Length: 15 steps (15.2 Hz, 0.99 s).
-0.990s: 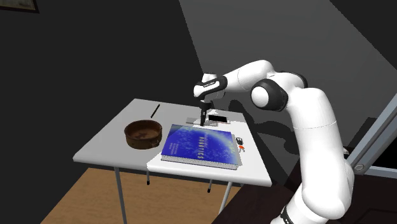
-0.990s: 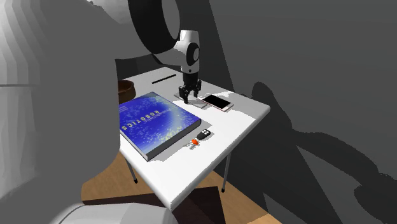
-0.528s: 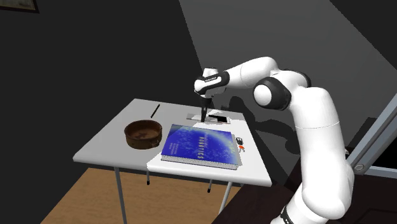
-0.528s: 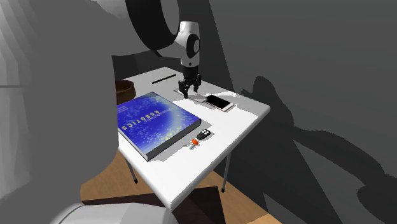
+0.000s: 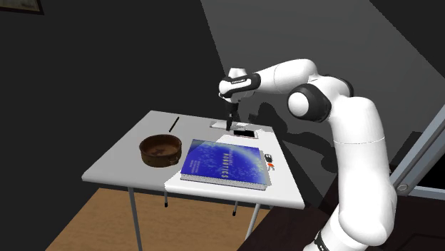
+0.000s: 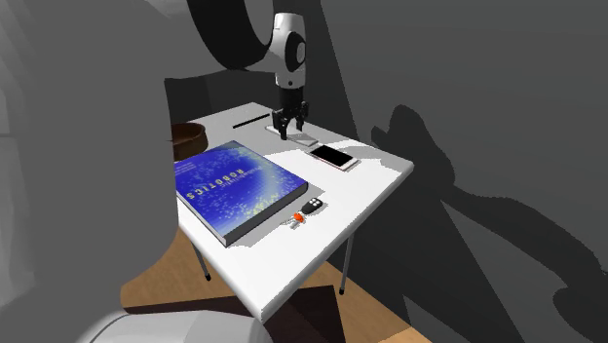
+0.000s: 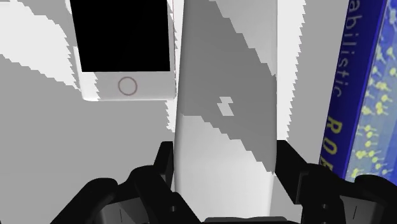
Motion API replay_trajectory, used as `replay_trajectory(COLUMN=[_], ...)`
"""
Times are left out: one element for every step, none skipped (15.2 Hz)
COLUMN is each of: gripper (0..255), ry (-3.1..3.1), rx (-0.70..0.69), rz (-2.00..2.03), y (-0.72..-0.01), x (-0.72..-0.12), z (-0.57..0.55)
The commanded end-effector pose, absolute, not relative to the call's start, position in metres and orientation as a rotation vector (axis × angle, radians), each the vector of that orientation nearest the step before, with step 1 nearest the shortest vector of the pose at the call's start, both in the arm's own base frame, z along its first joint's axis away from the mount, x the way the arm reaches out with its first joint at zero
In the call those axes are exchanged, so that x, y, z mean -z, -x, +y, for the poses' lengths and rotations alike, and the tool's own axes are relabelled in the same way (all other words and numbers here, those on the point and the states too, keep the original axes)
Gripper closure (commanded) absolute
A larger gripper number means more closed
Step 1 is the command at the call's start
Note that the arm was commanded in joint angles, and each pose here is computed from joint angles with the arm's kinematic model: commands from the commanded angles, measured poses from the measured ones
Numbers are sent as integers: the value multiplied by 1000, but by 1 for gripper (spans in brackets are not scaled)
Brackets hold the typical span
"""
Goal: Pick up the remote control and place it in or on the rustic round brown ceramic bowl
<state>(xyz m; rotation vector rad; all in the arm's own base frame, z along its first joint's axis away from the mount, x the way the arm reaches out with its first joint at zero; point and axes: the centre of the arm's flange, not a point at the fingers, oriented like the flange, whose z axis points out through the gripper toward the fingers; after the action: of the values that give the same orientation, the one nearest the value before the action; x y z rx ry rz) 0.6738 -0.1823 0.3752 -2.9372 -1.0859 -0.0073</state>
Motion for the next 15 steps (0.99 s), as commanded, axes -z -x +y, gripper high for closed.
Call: replay_trajectory(gripper=[255, 255, 255, 255, 255, 255, 255, 255, 255, 255, 255, 255, 255, 255, 255], ry=[2937, 2937, 2937, 2937, 2937, 2937, 2937, 2937, 2937, 2937, 2937, 2937, 2937, 2937, 2937], rx=[7, 7, 7, 7, 7, 7, 7, 7, 7, 7, 7, 7, 7, 7, 7], rz=[-1086, -1086, -1086, -1086, -1086, -1086, -1086, -1086, -1086, -1086, -1086, -1086, -1086, -1086, -1086], y=[-673, -673, -673, -673, -673, -673, -673, -673, -673, -673, -673, -673, -673, -673, -675], x=[-386, -392, -397, -402, -408, -413, -418, -423, -429, -434, -439, -445, -450, -453, -453], z=[-182, -182, -182, -182, -182, -182, -182, -182, -182, -182, -182, -182, -182, -182, -169])
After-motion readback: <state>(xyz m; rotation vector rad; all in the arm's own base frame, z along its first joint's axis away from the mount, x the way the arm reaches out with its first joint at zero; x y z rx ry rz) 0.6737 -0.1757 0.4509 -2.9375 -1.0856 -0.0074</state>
